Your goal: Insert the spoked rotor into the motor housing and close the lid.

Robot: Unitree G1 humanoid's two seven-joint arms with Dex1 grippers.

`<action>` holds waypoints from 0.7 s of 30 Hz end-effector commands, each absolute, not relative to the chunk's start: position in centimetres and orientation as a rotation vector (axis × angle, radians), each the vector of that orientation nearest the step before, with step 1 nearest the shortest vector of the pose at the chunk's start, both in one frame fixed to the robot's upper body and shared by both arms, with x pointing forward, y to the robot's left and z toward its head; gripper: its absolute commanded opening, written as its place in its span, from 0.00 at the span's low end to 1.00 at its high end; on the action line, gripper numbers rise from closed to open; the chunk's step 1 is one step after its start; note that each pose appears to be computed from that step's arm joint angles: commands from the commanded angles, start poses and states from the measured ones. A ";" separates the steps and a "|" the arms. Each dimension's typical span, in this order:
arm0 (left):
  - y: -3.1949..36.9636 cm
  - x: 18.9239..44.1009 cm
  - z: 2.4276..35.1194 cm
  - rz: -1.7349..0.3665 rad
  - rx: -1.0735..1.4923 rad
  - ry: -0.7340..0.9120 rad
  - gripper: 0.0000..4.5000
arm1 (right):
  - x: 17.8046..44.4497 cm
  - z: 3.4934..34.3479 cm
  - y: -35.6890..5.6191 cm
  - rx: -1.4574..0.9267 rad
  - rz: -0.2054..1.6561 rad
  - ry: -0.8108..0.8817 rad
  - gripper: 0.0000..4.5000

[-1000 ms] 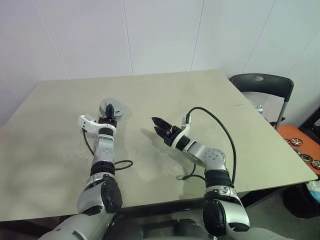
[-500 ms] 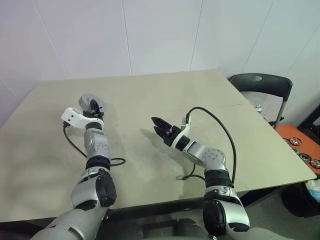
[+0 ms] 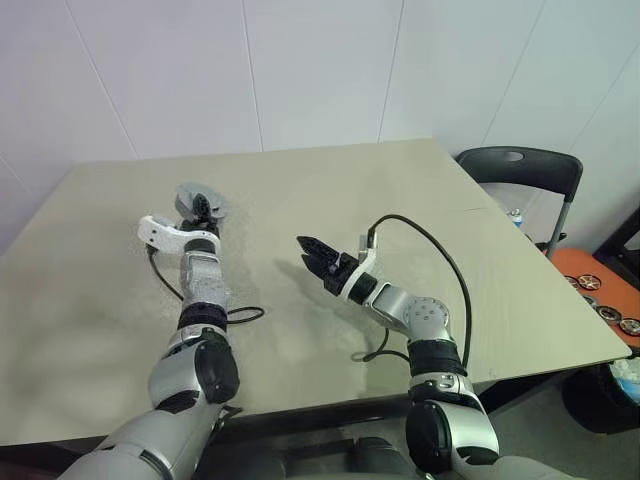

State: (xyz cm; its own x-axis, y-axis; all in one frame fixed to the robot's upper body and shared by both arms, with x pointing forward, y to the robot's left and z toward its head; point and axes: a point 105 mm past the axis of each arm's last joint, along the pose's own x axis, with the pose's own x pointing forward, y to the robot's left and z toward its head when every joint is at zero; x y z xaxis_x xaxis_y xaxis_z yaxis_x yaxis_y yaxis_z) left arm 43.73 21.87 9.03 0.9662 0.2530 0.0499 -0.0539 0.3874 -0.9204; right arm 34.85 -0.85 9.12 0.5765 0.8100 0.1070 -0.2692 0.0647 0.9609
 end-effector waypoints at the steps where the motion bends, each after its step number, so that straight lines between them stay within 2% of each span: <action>1: 21.0 44.7 11.9 0.093 -1.234 -0.245 0.52 | 34.7 10.7 -0.3 1.239 0.936 0.501 0.81; 10: 14.6 44.7 10.9 -0.163 -1.388 -0.040 0.52 | 35.9 10.3 -0.2 1.155 0.851 0.472 0.81; 17: 9.8 43.4 10.9 -0.386 -1.432 0.104 0.52 | 36.8 10.0 -0.5 1.100 0.785 0.439 0.81; 21: 8.7 42.7 11.3 -0.467 -1.437 0.131 0.52 | 37.5 9.7 -0.9 1.076 0.735 0.419 0.81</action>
State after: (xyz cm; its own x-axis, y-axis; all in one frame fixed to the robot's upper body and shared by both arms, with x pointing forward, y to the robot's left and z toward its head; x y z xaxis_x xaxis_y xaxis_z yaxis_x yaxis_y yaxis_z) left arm 42.24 8.35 7.90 0.9211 -0.3840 0.0639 0.1025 0.0809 -0.9914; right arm 36.82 -1.84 7.85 0.6927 0.7212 -0.0111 -0.2849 0.2877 0.9144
